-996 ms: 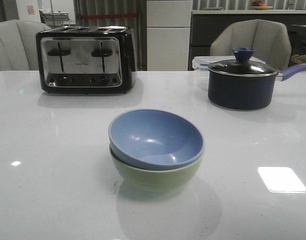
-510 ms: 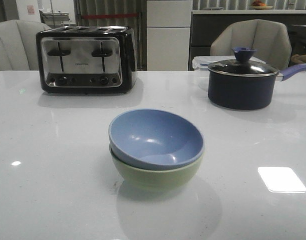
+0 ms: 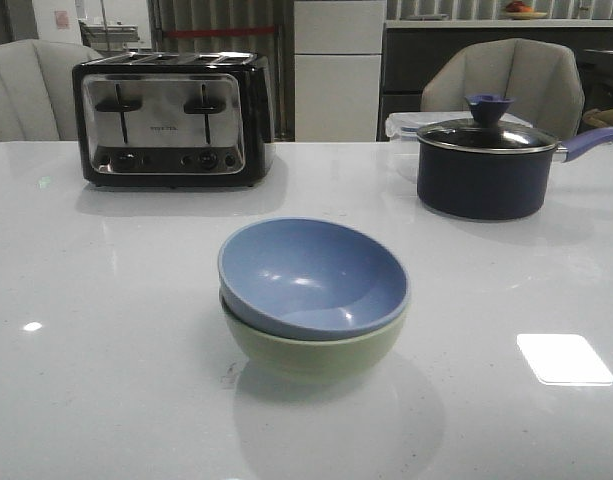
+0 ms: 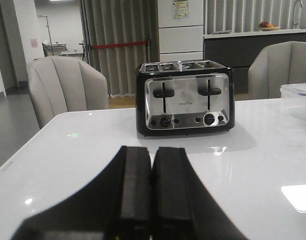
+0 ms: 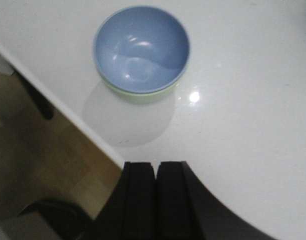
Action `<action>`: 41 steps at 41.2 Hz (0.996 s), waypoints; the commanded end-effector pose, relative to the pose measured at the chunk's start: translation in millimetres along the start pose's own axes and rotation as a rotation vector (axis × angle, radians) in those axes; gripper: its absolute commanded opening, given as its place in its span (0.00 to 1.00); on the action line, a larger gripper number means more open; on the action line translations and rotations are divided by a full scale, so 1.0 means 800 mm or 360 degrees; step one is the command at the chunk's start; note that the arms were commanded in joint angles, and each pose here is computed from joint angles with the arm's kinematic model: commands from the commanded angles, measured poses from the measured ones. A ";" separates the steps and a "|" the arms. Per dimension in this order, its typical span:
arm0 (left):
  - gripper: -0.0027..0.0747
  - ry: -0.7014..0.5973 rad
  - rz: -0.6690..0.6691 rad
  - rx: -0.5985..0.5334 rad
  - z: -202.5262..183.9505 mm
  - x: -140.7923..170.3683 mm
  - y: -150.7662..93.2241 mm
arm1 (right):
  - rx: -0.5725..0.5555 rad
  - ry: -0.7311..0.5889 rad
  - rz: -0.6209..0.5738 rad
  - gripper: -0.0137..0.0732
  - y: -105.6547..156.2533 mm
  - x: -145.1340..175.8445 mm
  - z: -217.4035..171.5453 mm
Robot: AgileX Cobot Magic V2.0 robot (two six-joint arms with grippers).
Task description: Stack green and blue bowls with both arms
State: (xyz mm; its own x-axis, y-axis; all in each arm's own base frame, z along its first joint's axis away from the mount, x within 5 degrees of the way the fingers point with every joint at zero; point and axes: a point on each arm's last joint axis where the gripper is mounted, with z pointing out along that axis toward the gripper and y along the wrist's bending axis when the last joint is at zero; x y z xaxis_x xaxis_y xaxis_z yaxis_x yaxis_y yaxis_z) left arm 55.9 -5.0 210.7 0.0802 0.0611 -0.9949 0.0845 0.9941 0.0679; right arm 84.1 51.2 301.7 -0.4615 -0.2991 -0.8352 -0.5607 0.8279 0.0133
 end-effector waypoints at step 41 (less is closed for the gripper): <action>0.15 -0.0167 -0.0028 -0.0002 -0.002 -0.010 0.000 | 0.0948 -0.1021 0.0195 0.19 -0.034 0.136 0.011</action>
State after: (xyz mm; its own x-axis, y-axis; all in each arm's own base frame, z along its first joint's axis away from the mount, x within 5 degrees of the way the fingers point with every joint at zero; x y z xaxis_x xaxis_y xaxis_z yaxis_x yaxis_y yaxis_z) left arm 55.9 -5.0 210.7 0.0802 0.0611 -0.9949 0.0845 0.9941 0.0679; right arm 56.8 3.0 195.2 -0.0300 -0.0178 -0.9994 -0.0321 0.9993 -0.0168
